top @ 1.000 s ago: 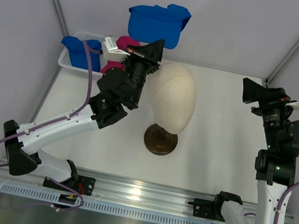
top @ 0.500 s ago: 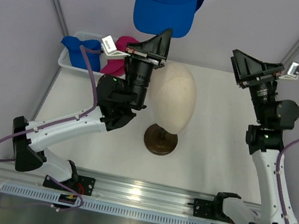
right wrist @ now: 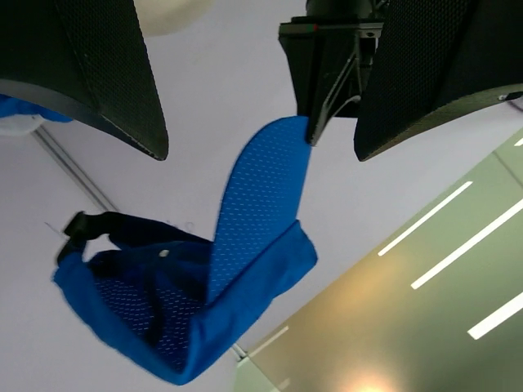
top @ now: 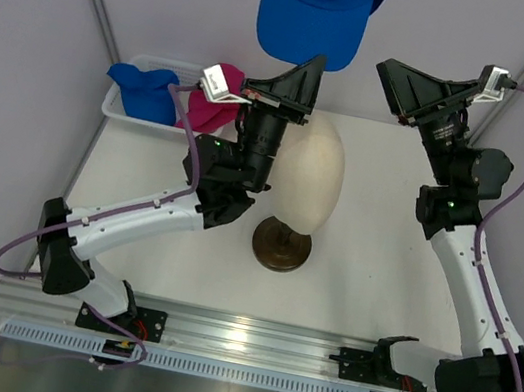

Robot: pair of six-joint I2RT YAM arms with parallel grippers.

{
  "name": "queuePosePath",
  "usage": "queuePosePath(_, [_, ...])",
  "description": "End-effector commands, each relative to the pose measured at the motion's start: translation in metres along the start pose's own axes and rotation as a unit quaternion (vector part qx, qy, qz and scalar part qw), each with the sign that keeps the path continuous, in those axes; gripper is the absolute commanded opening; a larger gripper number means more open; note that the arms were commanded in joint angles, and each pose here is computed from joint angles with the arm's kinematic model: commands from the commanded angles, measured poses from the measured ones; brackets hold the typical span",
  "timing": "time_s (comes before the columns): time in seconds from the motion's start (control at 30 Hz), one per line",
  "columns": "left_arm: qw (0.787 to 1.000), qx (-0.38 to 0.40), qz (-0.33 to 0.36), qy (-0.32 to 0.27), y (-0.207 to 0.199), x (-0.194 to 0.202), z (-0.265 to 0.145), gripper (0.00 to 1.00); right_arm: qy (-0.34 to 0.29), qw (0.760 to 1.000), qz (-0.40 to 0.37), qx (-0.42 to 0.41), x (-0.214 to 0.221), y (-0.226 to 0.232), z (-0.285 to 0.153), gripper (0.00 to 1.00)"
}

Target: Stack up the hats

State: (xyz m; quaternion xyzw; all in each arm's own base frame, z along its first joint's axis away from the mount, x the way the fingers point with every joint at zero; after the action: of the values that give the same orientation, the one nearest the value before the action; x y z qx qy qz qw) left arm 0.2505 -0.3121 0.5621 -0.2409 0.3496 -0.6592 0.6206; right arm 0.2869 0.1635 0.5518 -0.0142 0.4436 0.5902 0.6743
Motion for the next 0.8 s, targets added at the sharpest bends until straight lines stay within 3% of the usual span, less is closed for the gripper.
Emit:
queuePosePath(0.0, [0.998, 0.055, -0.026, -0.006, -0.028, -0.003, 0.006, 0.01, -0.014, 0.998, 0.002, -0.068, -0.006, 0.029, 0.008, 0.97])
queuePosePath(0.33, [0.998, 0.054, -0.033, 0.008, -0.02, 0.011, 0.006, 0.01, 0.018, 0.998, 0.006, -0.062, 0.008, 0.027, 0.019, 0.91])
queuePosePath(0.57, [0.998, 0.042, -0.04, 0.013, -0.01, 0.017, 0.004, 0.01, 0.019, 0.997, 0.007, -0.072, 0.011, 0.028, 0.029, 0.77])
queuePosePath(0.63, [0.998, 0.04, -0.041, 0.012, -0.006, 0.018, 0.002, 0.01, 0.012, 0.998, 0.016, -0.068, 0.01, 0.026, 0.03, 0.69])
queuePosePath(0.7, [0.999, 0.036, -0.041, 0.004, -0.004, 0.017, 0.002, 0.01, 0.006, 0.997, 0.027, -0.071, 0.009, 0.026, 0.031, 0.55])
queuePosePath(0.73, [0.999, 0.033, -0.039, 0.004, -0.002, 0.018, 0.002, 0.01, 0.003, 0.997, 0.03, -0.074, 0.009, 0.028, 0.031, 0.41])
queuePosePath(0.77, [0.999, 0.032, -0.037, 0.002, 0.0, 0.018, 0.002, 0.01, 0.0, 0.997, 0.032, -0.077, 0.007, 0.029, 0.031, 0.34])
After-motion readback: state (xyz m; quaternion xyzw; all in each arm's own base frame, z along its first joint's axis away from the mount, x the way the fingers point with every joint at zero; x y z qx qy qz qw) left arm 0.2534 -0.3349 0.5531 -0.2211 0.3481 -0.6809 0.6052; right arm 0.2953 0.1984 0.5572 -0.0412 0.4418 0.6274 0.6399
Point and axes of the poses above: each gripper's point midway between its finger pads, its own z axis out along the fingers, its own y axis along the line the jaws close on, x = y × z, the point moved 4 cm from there along -z, back along the fingers, and after that the axes turned 15 degrees about -z, right-handed, at the moved point
